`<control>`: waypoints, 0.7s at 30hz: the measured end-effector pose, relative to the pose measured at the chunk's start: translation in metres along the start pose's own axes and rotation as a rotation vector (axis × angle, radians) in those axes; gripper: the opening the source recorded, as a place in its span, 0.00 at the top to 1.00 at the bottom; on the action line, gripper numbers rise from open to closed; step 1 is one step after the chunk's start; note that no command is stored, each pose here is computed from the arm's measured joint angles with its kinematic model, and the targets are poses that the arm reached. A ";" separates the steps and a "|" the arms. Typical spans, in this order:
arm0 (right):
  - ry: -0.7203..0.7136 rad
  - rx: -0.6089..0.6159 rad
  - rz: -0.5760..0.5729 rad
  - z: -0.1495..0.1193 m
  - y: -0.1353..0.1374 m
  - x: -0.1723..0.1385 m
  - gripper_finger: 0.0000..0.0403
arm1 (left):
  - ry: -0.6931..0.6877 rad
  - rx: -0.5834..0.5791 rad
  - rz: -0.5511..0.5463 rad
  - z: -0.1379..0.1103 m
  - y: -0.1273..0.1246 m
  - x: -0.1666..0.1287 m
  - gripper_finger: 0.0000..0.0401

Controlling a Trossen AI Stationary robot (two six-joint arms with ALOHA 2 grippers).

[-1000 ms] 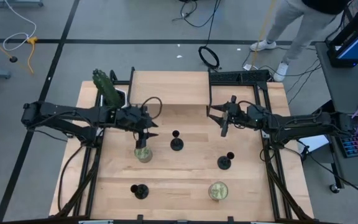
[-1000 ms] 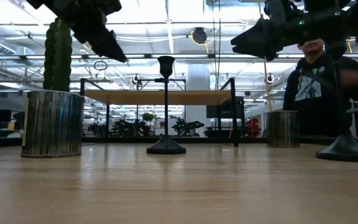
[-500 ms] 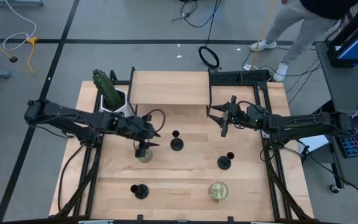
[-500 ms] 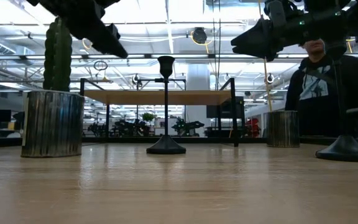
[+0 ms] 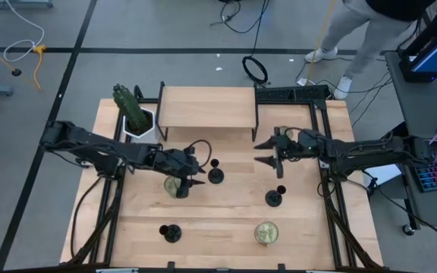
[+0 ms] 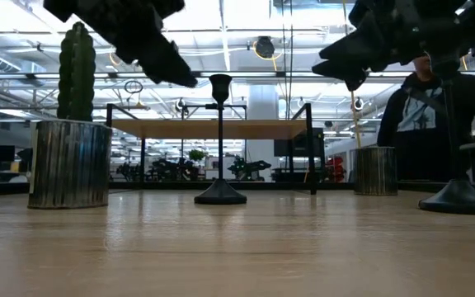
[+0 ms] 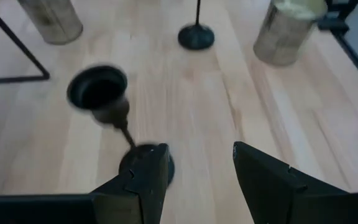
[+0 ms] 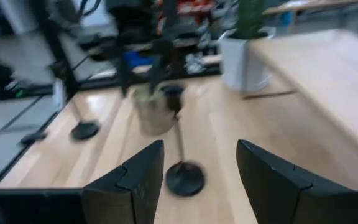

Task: Pick & Place candle stick holders
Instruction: Put the top black candle holder on the shelf

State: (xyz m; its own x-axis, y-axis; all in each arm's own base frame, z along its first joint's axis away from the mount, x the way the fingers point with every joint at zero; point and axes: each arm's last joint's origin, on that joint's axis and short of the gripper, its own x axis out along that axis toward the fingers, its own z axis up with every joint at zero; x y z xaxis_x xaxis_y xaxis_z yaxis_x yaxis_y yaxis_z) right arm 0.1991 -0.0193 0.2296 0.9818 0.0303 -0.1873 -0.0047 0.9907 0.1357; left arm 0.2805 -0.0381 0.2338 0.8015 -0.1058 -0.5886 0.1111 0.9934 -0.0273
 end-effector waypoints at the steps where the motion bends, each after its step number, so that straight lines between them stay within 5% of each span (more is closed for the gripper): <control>1: 0.014 -0.008 0.021 -0.001 0.002 0.000 0.51 | 0.009 -0.009 0.001 -0.001 0.000 0.003 0.53; 21: 0.040 -0.054 0.076 -0.004 0.009 0.001 0.51 | -0.063 -0.167 0.217 -0.010 0.013 0.055 0.53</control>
State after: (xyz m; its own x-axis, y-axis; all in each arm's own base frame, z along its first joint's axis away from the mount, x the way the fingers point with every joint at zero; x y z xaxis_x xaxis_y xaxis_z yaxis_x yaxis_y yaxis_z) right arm 0.1990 -0.0099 0.2264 0.9699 0.1096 -0.2173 -0.0900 0.9911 0.0983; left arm 0.3199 -0.0306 0.1932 0.8315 0.1124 -0.5441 -0.1612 0.9860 -0.0425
